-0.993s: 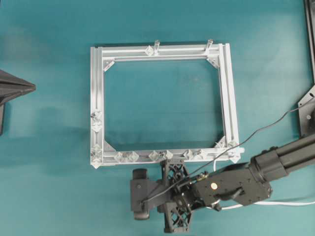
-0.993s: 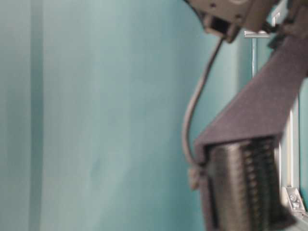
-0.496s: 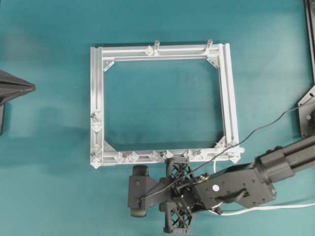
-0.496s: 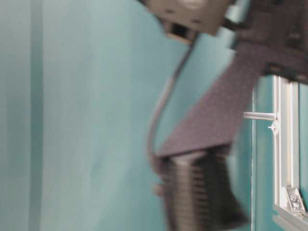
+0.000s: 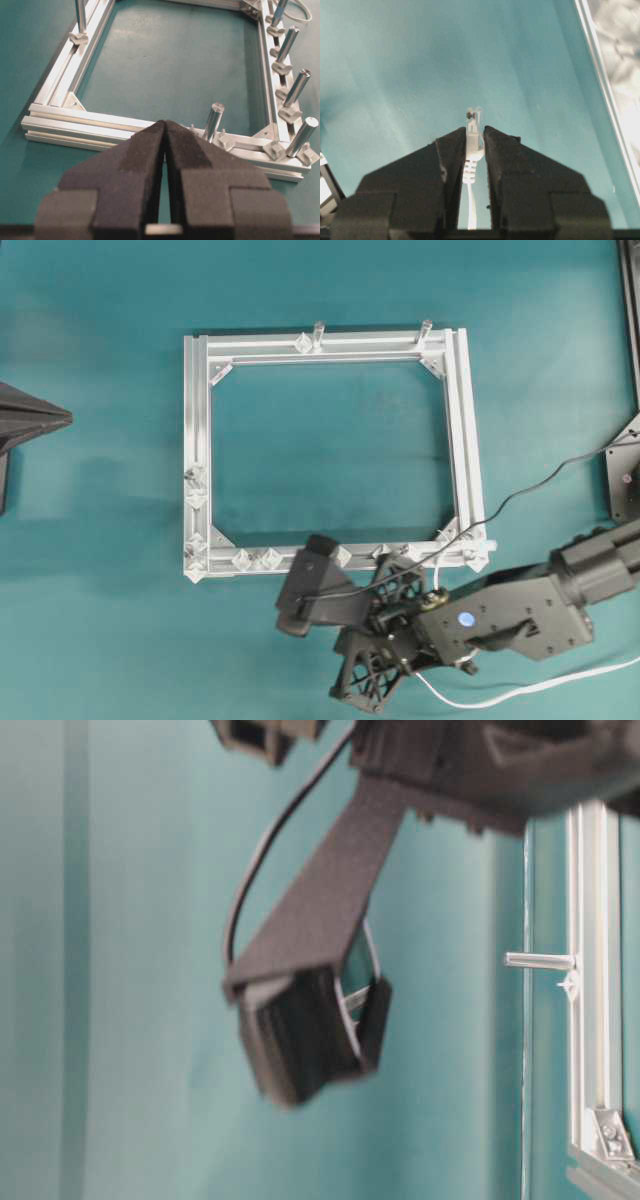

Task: Move the cable alternately left and right between 8 closely spaced pins so it hooks onto each one.
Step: 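Lift the cable with the right gripper toward the frame's bottom-right corner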

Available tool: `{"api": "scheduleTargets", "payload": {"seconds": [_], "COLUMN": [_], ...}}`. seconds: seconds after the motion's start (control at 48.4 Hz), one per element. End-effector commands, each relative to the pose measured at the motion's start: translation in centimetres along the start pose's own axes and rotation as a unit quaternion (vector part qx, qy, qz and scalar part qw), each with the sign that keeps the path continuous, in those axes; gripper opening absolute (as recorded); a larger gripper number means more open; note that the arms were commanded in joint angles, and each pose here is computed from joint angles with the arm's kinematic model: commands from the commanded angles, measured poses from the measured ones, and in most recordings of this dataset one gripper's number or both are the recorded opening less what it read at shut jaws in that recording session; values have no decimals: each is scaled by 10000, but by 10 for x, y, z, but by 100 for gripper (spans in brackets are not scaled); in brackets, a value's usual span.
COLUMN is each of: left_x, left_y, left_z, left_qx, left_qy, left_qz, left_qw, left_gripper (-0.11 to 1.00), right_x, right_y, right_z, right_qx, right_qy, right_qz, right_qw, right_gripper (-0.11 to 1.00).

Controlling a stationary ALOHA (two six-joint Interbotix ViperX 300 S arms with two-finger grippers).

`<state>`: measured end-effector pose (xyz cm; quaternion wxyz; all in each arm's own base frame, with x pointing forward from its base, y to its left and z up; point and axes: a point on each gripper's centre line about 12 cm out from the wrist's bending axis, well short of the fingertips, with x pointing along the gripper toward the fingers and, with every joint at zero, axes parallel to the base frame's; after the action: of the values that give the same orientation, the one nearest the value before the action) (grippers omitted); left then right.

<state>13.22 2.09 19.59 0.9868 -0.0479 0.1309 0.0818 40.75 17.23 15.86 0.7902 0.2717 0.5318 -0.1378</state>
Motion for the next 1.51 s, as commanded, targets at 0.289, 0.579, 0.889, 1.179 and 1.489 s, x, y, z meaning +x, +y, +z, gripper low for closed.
{"api": "scheduleTargets", "payload": {"seconds": [0.289,0.579,0.889,1.179,1.489], "left_x": [1,1,1,1,0], "left_y": [0,0,0,0,0], "left_z": [4,4,4,6,6], "left_qx": [-25,-27,-33,-33,-33], "left_qy": [-39,-32,-39,-39,-39], "left_qz": [11,18,10,9,8], "left_qw": [10000,10000,10000,10000,10000], "left_gripper": [0,0,0,0,0], "right_x": [-41,-57,-65,-61,-58], "right_y": [-22,-55,-72,-86,-97], "right_z": [-22,-32,-34,-22,-16], "right_qx": [1064,1946,2618,3136,3346], "right_qy": [-198,-367,-554,-771,-808], "right_qz": [-558,-1023,-1099,-1187,-1290], "right_qw": [9926,9748,9572,9390,9300], "right_gripper": [14,14,14,14,14]}}
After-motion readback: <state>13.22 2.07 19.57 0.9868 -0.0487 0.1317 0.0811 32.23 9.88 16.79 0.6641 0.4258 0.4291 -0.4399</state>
